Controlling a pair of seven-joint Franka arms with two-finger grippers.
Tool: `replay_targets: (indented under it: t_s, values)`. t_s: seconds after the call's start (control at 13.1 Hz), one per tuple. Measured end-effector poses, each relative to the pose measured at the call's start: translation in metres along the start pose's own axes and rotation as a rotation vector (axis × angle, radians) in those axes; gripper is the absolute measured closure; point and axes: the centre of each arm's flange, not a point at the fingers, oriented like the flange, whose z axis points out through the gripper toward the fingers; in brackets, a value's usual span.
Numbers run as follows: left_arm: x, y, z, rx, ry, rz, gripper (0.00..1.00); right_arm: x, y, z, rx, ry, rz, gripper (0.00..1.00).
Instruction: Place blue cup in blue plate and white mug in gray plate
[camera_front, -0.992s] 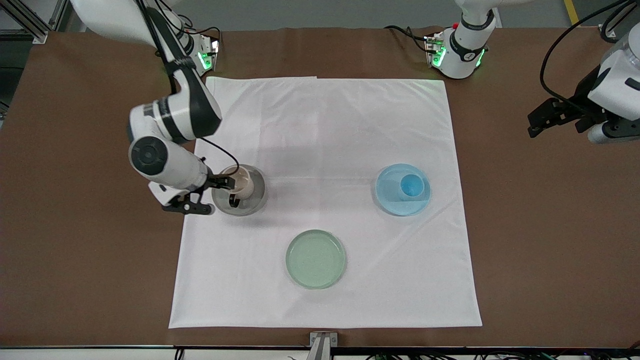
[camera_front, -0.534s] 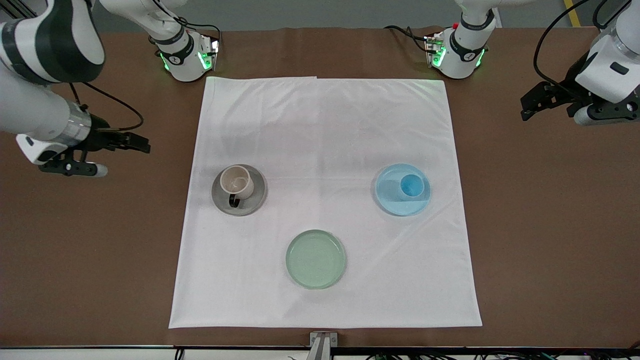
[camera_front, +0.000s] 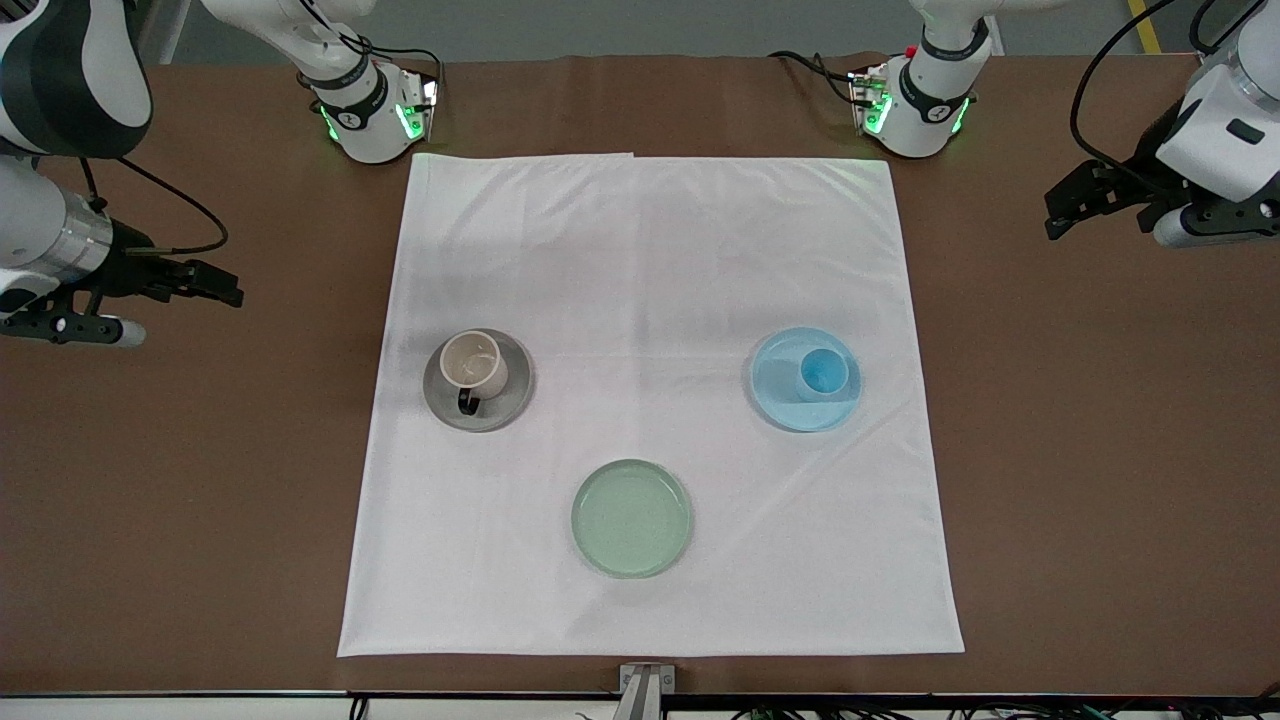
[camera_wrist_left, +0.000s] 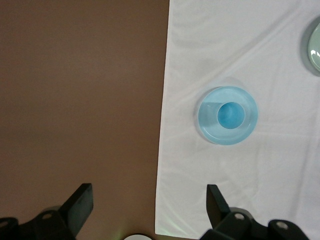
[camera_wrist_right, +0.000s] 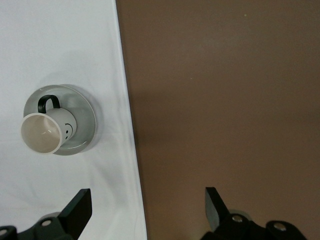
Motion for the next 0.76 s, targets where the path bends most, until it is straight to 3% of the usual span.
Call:
replay_targets:
  t_s: [0.23, 0.53, 0.76]
  values:
    - [0.0, 0.0, 0.0, 0.0, 0.0, 0.006, 0.0, 0.002, 0.017, -0.021, 0.004, 0.053, 0.006, 0.0]
    - [-0.005, -0.002, -0.008, -0.001, 0.015, 0.019, 0.0, 0.004, 0.015, -0.1, 0.005, 0.186, 0.003, 0.0]
    - [-0.008, -0.004, -0.012, -0.002, 0.022, 0.015, 0.0, 0.006, 0.012, -0.114, 0.004, 0.212, -0.002, 0.0]
